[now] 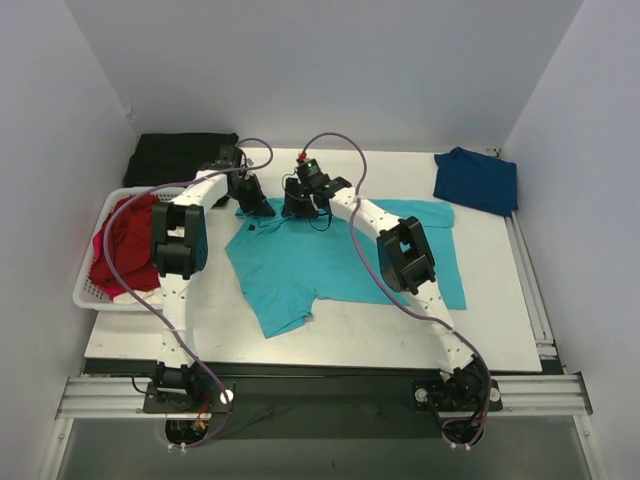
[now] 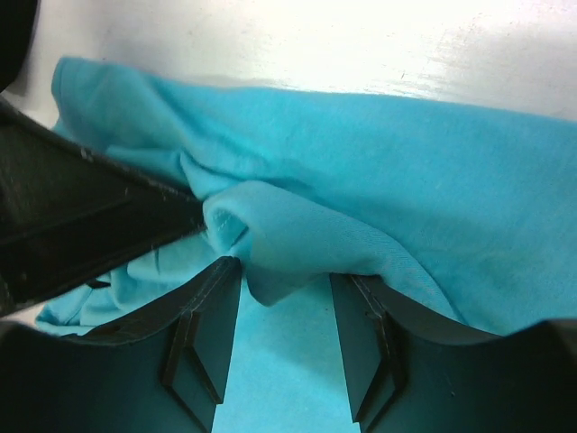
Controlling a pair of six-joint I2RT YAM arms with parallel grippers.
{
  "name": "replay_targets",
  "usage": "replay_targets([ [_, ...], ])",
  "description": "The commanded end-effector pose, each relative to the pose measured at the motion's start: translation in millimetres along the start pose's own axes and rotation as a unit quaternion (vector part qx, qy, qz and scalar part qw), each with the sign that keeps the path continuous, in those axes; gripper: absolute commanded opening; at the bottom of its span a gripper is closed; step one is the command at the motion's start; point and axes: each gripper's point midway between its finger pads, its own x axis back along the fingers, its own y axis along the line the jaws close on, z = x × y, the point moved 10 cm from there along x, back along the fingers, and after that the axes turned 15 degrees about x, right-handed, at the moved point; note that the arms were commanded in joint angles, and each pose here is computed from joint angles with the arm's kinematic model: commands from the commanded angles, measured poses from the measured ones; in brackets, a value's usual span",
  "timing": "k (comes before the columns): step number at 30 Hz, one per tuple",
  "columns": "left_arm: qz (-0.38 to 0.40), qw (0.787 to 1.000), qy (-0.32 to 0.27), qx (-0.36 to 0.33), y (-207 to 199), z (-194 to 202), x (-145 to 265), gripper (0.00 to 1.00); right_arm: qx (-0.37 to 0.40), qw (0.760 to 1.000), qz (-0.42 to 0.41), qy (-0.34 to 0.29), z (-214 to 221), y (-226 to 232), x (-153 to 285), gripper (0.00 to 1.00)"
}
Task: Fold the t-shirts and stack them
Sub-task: Fold the flattened tshirt in 1/3 of the way
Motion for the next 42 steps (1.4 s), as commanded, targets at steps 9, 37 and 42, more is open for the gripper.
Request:
replay_targets([
  [9,0.009,1.000,-0.014,-0.023,-10.8,5.0,26.8,0.00,0.003,0.996,0.071,0.057,23.3,-13.5,-5.9,0.21],
  [37,0.056,0.991,-0.094,-0.079,-54.5,-24.9,48.5,0.00,0.050,0.995,0.085,0.017,-2.6,-5.5,22.4,0.12],
  [42,0.061,0.989,-0.105,-0.085,-62.2,-26.5,56.8,0.00,0.057,0.995,0.087,0.010,-6.1,-3.7,26.9,0.26],
])
